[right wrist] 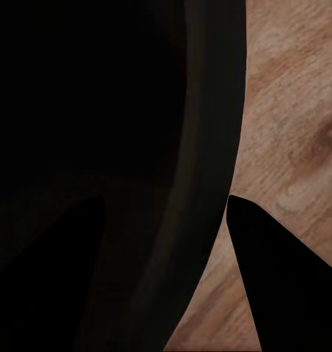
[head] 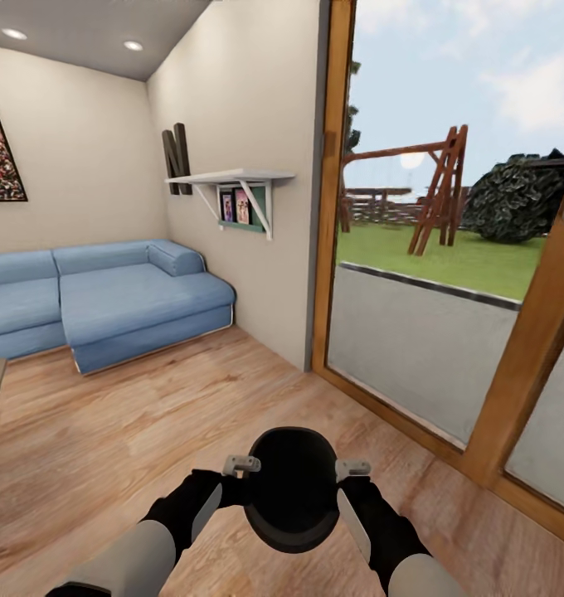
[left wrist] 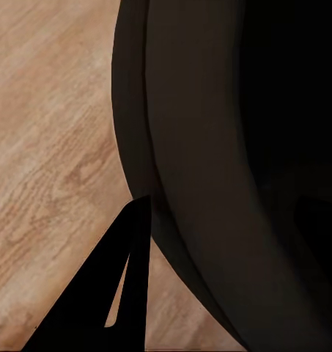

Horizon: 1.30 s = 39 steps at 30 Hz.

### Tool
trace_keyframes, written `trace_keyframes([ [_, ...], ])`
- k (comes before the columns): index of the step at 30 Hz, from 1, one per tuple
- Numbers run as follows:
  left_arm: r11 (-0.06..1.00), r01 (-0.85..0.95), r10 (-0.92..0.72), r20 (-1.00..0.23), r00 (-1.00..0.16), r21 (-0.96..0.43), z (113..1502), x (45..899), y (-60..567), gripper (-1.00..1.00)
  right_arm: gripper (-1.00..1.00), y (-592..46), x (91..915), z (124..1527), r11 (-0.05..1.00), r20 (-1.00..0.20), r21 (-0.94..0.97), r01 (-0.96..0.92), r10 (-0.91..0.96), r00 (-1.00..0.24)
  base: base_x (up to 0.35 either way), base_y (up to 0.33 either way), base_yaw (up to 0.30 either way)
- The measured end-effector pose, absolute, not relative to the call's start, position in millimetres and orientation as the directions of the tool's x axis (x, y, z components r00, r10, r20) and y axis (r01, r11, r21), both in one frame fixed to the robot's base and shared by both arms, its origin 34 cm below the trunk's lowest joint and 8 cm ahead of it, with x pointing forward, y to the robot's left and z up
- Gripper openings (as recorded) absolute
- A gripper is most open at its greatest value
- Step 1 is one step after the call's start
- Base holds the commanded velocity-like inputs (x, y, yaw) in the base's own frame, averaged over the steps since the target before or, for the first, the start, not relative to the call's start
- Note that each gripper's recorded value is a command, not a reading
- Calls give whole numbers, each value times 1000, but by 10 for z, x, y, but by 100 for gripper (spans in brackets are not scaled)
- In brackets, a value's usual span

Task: Place each of the two pumpkins and all three candles from the living room inside a cabinet in the living room (use any cabinet), then make sure every cabinet is closed, and position the cauldron so it is next to a table in the living room.

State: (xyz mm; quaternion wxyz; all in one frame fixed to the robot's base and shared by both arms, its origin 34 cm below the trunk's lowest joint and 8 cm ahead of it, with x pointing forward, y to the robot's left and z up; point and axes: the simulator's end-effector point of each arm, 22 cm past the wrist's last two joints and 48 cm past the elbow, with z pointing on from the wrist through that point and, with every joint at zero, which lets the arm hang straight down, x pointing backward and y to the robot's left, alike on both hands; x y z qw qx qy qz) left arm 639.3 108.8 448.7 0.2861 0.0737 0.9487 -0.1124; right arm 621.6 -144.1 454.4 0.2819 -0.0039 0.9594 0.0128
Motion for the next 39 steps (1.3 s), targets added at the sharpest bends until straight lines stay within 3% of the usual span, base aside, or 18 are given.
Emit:
trace_keyframes([
  [12,964,205,76,-561,-825,-171,4493,6395,1088,-100,-100,-1441,6218,4549,1000,-542,22,-15,0,-840,-88,0,53],
  [39,964,204,75,-560,-825,-171,4493,6395,1091,-100,-100,-1439,6217,4550,1000,-542,22,-15,0,-840,-1,0,271],
])
